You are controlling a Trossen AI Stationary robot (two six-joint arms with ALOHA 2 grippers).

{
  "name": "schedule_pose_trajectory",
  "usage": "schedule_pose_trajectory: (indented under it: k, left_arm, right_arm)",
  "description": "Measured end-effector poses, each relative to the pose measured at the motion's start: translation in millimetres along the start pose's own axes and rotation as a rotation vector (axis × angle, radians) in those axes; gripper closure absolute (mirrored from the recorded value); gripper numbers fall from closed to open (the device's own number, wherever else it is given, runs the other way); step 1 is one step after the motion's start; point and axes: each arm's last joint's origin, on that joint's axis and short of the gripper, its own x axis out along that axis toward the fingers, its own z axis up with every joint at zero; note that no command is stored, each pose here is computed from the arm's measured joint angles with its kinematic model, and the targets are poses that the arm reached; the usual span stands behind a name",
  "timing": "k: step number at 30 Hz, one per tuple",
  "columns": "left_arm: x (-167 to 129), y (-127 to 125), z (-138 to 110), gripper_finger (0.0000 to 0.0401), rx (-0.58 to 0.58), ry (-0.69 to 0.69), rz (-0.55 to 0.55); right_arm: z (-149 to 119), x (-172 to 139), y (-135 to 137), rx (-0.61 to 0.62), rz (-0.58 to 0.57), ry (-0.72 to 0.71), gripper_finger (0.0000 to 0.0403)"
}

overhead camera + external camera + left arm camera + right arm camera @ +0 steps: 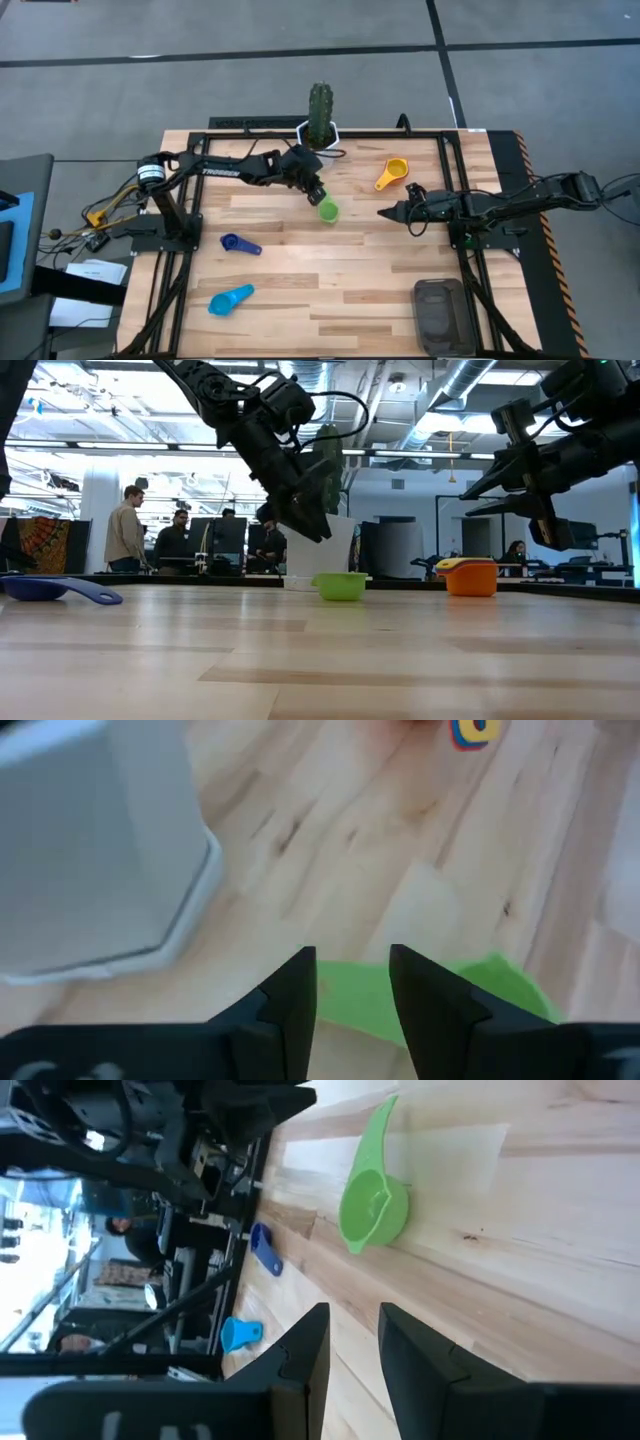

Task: Nest measuring cups in basket
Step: Stack the green measuring cup on top of the yellow measuring cup

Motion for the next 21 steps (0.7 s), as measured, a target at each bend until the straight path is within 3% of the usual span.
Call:
schedule_pose_trajectory:
  k: [6,11,16,21]
  left_arm:
    - [-0.6,-6.8,-4.9,0.0286,0.030,0.053,-0.086]
    - [-3.4,-20.1,-20.4,0.0286,-0.127,0.159,-0.013]
    - [-5.0,-35.2,-21.8,0.0286,-0.211,0.105,0.027]
    - [15.2,-41.2,-36.5,0.0274,-0.301,0.127,0.040]
  right_arm:
    - [1.8,-0.2,5.4,0.012,0.053,-0.026,0.0290]
    - [2.3,-0.2,6.0,0.014,0.058,-0.040,0.0290]
    - [2.4,-0.2,5.9,0.013,0.055,-0.044,0.0290]
    - [2.4,-0.2,5.9,0.014,0.056,-0.042,0.0290]
